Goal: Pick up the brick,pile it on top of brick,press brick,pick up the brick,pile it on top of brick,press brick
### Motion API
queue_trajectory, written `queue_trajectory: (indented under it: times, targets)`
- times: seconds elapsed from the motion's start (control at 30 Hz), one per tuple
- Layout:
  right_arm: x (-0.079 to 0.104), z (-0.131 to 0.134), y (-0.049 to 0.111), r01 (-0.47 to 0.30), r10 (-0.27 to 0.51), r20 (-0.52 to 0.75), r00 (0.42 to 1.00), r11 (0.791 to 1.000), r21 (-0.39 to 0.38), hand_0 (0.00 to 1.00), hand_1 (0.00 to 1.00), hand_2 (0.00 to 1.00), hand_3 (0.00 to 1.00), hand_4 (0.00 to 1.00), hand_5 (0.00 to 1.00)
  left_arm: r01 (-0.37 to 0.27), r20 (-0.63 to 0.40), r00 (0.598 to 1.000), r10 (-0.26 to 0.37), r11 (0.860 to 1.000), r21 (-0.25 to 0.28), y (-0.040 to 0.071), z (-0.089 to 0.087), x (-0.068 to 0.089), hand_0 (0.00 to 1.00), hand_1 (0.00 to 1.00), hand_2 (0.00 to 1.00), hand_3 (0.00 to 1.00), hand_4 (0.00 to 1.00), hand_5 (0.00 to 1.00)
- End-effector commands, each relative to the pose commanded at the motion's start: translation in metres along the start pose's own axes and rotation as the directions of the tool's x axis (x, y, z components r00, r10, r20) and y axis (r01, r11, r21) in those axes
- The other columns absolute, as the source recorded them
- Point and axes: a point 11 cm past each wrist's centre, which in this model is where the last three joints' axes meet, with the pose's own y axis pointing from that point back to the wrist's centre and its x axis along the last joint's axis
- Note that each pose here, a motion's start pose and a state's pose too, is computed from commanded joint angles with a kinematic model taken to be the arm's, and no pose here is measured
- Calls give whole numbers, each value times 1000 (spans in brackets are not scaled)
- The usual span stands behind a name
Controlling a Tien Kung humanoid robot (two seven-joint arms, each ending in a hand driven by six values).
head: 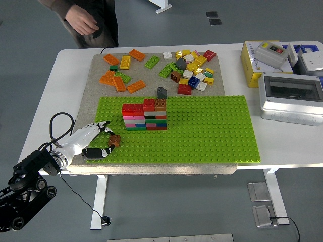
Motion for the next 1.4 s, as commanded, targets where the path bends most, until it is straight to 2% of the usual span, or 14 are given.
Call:
queue_trajectory:
  times: [0.17, 0.4, 0.53, 0.6, 0.73, 0.87, 0.93, 1.0, 1.1, 1.4]
  targets:
    - [0, -1, 0, 0, 0, 1, 1000, 1000, 1, 767, 798, 856, 876, 564, 998, -12, -18, 1000, 12, 1000, -6, 1, 2, 4, 997, 981, 998, 554, 536, 177]
    - [1, -1, 0, -2, 2, 1, 1000, 1000, 2, 767, 796, 856, 876, 564, 998, -24, -107, 994, 24, 1000, -1, 3, -1, 8, 997, 980, 998, 561, 549, 179]
    - [2, -1, 0, -3, 3, 3, 1000, 1000, 4, 767, 794, 856, 876, 564, 998, -48, -143, 988, 50, 999, 11, 8, -6, 17, 998, 980, 998, 561, 559, 181]
    - [3, -1, 0, -3, 3, 4, 1000, 1000, 5, 767, 794, 856, 876, 564, 998, -68, -155, 985, 71, 997, 23, 11, -10, 25, 998, 980, 998, 561, 559, 181]
    - [5, -2, 0, -5, 5, 7, 1000, 1000, 9, 764, 791, 854, 876, 564, 998, -119, -171, 978, 123, 992, 32, 20, -18, 51, 998, 981, 996, 561, 570, 182]
    - [7, -4, 0, -8, 8, 8, 1000, 1000, 14, 764, 791, 854, 876, 564, 998, -169, -134, 976, 170, 986, 19, 27, -13, 86, 998, 981, 996, 561, 570, 182]
    - [8, -5, 0, -9, 9, 9, 1000, 1000, 17, 765, 793, 853, 875, 566, 998, -184, -113, 977, 183, 983, 3, 28, -5, 102, 998, 991, 998, 569, 568, 183]
    - [9, -5, 0, -11, 10, 10, 1000, 1000, 19, 765, 793, 853, 875, 566, 998, -181, -101, 979, 178, 983, -21, 26, 7, 109, 998, 991, 998, 569, 568, 183]
    - [10, -7, 1, -12, 12, 9, 1000, 1000, 22, 765, 793, 853, 875, 566, 998, -166, -96, 982, 160, 985, -55, 20, 23, 110, 998, 991, 998, 569, 568, 183]
    - [10, -8, 1, -13, 13, 11, 1000, 1000, 27, 766, 793, 853, 873, 566, 998, -114, -108, 989, 102, 987, -113, -5, 56, 95, 998, 992, 998, 572, 566, 184]
